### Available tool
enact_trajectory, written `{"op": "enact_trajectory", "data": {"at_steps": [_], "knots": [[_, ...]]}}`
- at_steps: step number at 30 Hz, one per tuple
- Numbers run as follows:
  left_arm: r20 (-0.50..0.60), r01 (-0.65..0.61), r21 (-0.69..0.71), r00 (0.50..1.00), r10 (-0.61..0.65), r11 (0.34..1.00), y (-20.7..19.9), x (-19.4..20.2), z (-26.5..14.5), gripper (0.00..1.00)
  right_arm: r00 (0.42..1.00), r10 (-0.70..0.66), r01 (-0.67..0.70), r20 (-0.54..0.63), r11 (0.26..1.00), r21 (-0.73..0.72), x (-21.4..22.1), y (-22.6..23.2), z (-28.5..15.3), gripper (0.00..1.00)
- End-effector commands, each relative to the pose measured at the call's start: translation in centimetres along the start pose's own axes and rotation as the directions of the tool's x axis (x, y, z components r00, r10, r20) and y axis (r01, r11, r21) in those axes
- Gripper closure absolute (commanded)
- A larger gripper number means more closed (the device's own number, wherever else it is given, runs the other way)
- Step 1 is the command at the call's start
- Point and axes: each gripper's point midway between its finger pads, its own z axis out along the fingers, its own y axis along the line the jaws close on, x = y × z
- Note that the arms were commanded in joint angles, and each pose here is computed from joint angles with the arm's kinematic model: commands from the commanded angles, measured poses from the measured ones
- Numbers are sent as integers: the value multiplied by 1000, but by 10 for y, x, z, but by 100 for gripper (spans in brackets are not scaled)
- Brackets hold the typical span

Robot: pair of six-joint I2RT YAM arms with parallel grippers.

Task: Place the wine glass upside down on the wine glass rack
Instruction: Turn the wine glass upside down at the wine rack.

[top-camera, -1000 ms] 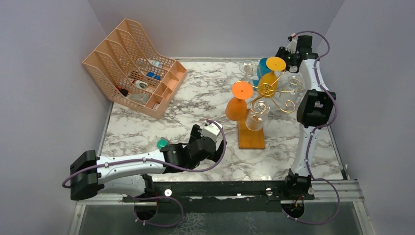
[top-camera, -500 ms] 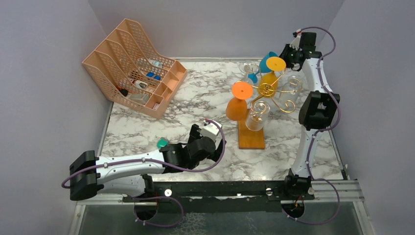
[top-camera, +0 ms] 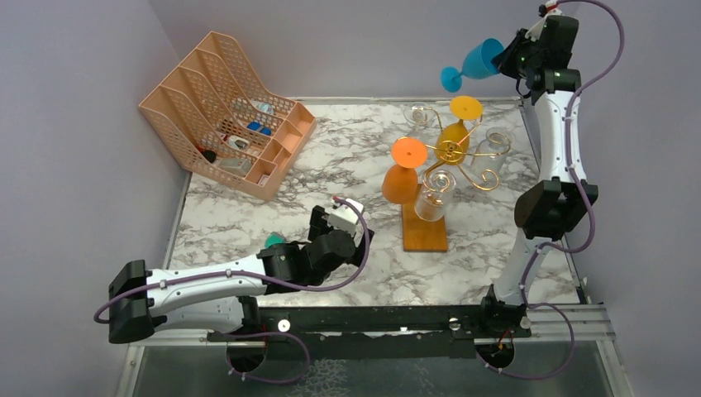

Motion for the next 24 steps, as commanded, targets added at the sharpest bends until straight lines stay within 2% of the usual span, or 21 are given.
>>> {"op": "enact_trajectory", "data": {"at_steps": [1,4,8,14,18,21,24], "knots": [[57,-2,-81,998,7,997,23,-13,-10,1,992,15,-15,127,1000,-1,-51,24,-52,99],[100,-41,-105,994,51,994,32,-28,-16,1,984,34,-22,177,998,-67,-73,47,-84,99],[175,-103,-116,977,122,988,39,-59,-29,1,979,75,-31,192,974,-224,-85,87,-125,99],[324,-185,-139,920,222,973,51,-117,-57,7,978,135,-37,157,860,-509,-88,151,-193,99],[441,-278,-195,832,337,941,61,-163,-83,9,987,142,-56,81,757,-651,-76,182,-238,99],[512,-394,-212,734,445,894,57,-197,-103,10,992,121,-104,-32,654,-749,-52,199,-265,99],[566,-543,-211,610,554,813,46,-220,-122,13,991,65,-131,-115,557,-820,-26,209,-288,99]]}}
